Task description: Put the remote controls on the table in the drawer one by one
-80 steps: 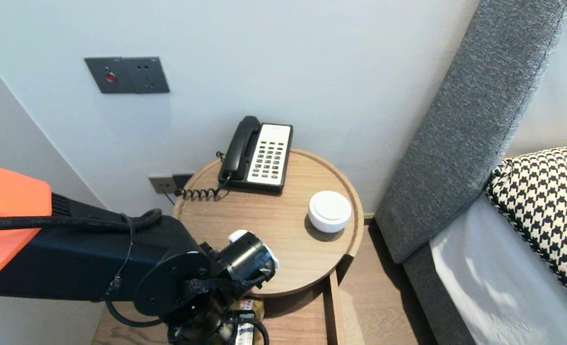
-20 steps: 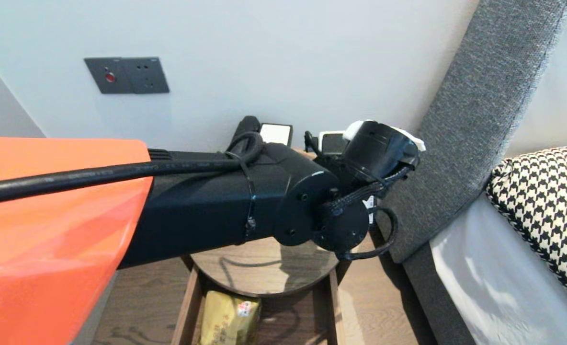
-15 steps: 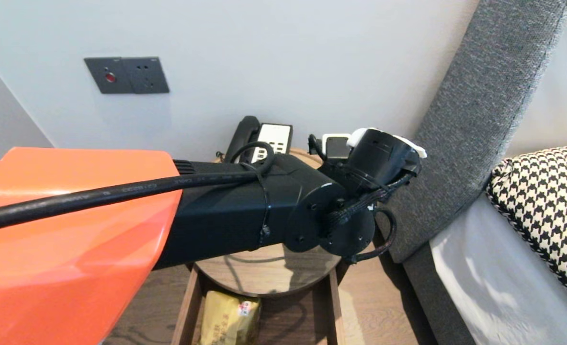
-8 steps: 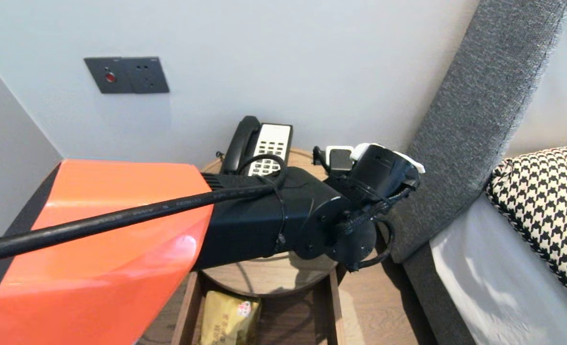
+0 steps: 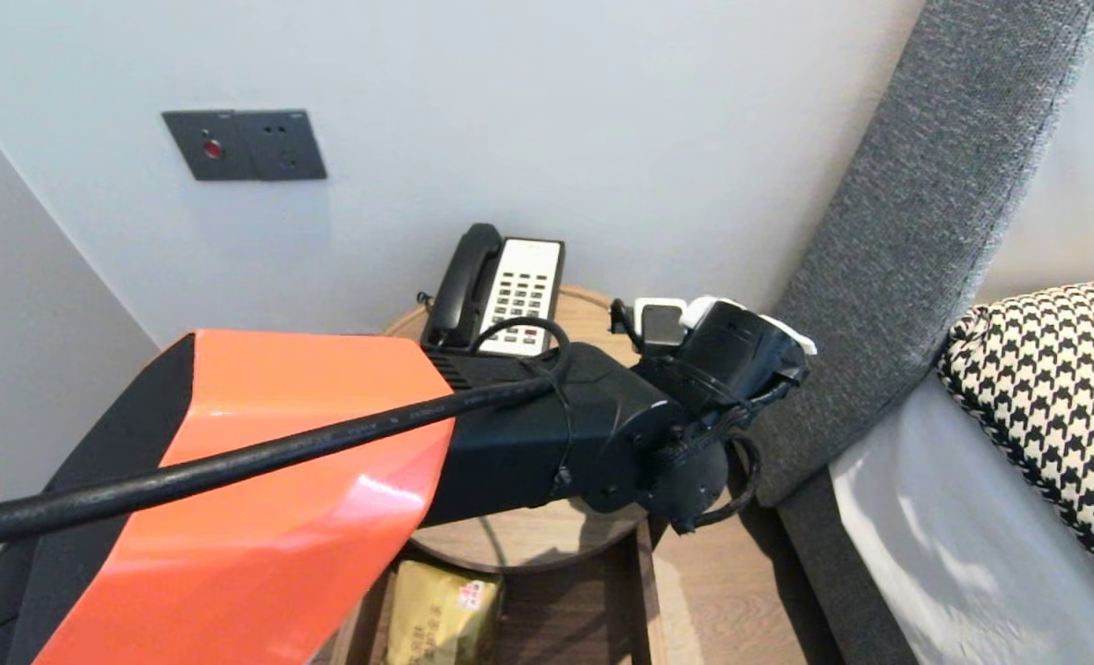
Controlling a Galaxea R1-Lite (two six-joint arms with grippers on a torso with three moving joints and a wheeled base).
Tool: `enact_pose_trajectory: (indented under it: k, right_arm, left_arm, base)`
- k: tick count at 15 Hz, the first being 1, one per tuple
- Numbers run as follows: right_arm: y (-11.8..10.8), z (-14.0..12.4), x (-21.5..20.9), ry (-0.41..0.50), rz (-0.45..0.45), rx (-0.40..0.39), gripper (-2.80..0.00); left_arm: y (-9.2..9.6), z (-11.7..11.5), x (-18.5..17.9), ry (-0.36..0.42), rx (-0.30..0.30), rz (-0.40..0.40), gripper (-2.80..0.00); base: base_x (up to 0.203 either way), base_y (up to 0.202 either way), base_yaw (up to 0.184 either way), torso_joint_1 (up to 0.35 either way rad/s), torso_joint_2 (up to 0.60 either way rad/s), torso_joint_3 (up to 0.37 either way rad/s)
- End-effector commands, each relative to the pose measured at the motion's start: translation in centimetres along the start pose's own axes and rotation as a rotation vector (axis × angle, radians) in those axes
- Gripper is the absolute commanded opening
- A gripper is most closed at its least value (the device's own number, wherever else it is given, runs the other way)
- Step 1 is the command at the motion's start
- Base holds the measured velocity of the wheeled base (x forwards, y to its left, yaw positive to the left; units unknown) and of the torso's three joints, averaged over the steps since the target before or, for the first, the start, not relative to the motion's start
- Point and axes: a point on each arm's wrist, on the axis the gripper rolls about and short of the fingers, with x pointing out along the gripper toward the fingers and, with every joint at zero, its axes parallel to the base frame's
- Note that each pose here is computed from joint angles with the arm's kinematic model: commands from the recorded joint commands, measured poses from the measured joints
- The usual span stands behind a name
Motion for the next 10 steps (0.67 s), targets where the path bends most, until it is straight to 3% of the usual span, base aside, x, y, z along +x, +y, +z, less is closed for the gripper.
enact_pose_trajectory:
  k: [1,10]
  right_arm:
    - [0.0,-0.7,0.2,0.027,-0.001,0.0,-2.8]
    - [0.0,-0.7,0.2,0.027,-0.001,0.0,-2.8]
  left_arm:
    - [0.1,-0.3,0.4,0.004,0.003,0.011,0.0]
    - [0.3,-0.4,1.6,-0.009,0.027,0.024,0.0]
  base:
    - [0.0,0.0,0.0,0.0,0.0,0.0]
    - [0.0,0.0,0.0,0.0,0.0,0.0]
